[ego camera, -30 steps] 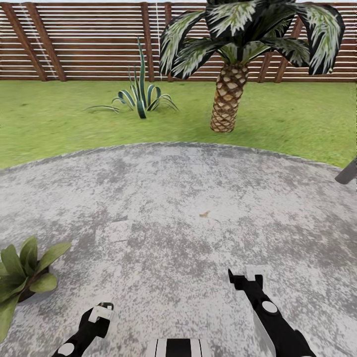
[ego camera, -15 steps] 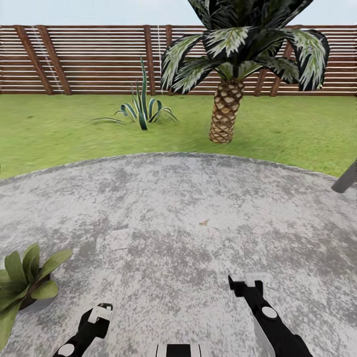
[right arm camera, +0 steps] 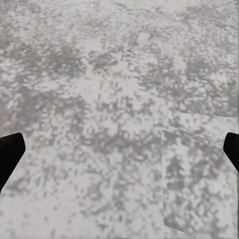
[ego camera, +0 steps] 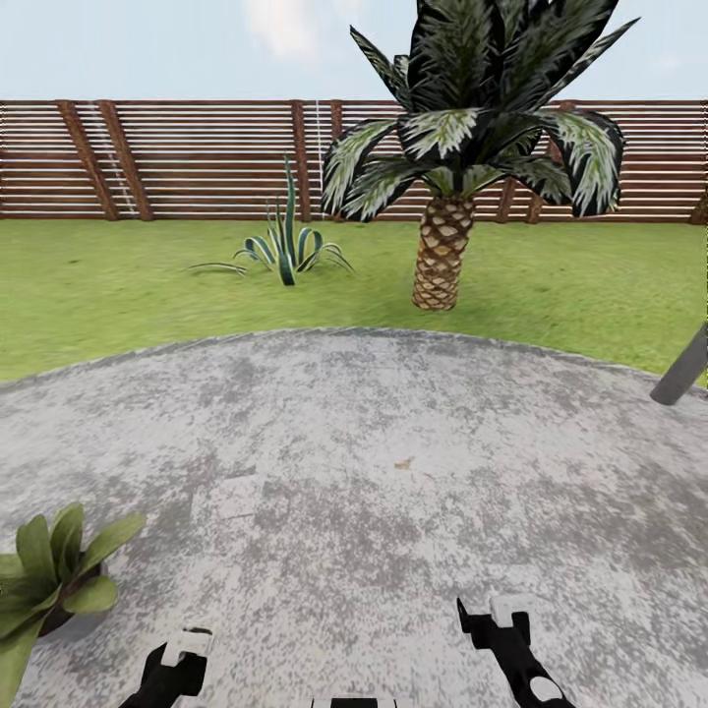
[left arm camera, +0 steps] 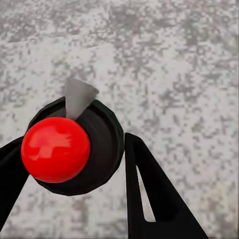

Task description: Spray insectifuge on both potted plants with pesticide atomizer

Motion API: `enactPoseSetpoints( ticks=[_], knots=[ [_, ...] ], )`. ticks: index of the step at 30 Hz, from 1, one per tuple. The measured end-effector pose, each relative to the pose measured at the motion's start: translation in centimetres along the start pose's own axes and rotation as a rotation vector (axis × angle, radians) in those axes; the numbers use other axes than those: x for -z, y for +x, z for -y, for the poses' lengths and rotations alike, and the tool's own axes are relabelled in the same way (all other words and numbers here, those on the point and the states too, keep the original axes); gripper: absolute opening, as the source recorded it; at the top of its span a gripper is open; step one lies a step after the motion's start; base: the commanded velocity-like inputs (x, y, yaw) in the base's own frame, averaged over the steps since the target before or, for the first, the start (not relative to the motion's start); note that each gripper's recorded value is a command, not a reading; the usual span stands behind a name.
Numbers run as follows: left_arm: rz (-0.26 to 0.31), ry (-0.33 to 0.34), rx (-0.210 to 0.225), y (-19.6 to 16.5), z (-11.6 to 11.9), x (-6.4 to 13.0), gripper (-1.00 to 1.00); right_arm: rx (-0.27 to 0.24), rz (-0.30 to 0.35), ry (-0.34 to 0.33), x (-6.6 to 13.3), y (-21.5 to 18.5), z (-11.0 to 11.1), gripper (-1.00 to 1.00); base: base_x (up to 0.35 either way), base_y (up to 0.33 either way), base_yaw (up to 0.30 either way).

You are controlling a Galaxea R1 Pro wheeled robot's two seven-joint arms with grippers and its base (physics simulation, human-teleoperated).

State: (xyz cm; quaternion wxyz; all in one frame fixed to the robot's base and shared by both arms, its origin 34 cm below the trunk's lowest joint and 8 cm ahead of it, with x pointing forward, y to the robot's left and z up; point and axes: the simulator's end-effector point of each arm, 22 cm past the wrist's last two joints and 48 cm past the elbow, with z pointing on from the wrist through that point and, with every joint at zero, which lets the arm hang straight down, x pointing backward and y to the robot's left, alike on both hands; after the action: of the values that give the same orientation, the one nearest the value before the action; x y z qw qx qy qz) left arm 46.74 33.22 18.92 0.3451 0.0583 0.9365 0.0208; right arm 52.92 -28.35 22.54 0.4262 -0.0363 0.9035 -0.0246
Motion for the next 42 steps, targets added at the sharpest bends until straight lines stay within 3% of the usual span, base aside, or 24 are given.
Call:
enactPoseSetpoints(
  ticks=[4,9,13,17,23,35,42],
  knots=[
    [0.014,-0.011,0.005,1.6,-0.1,1.6,-1.0,0.016,-0.009,-0.003,0.6,0.5,0.0,1.0,0.0,0.0,0.0],
    [0.035,-0.051,0.061,2.3,-1.1,2.8,-1.0,0.015,-0.058,-0.004,1.8,2.7,-0.1,1.0,0.0,0.0,0.0],
    [0.05,-0.06,0.075,2.3,-1.3,3.5,-1.0,0.014,-0.088,-0.004,2.7,3.9,0.0,1.0,0.0,0.0,0.0],
    [0.076,-0.063,0.077,1.7,-1.3,4.0,-1.0,0.018,-0.079,0.005,3.1,3.6,0.8,1.0,0.0,0.0,0.0],
    [0.099,-0.057,0.08,1.2,-0.7,4.6,-1.0,0.037,-0.056,0.04,3.5,2.4,3.8,1.0,0.0,0.0,0.0],
    [0.144,-0.065,0.082,-0.8,-1.2,5.2,-1.0,0.029,-0.014,0.033,3.8,0.2,3.1,1.0,0.0,0.0,0.058],
    [0.135,-0.064,0.082,-1.7,-1.3,6.0,-1.0,0.029,-0.02,0.033,4.5,-1.0,3.1,1.0,0.0,0.0,0.162]
  ],
)
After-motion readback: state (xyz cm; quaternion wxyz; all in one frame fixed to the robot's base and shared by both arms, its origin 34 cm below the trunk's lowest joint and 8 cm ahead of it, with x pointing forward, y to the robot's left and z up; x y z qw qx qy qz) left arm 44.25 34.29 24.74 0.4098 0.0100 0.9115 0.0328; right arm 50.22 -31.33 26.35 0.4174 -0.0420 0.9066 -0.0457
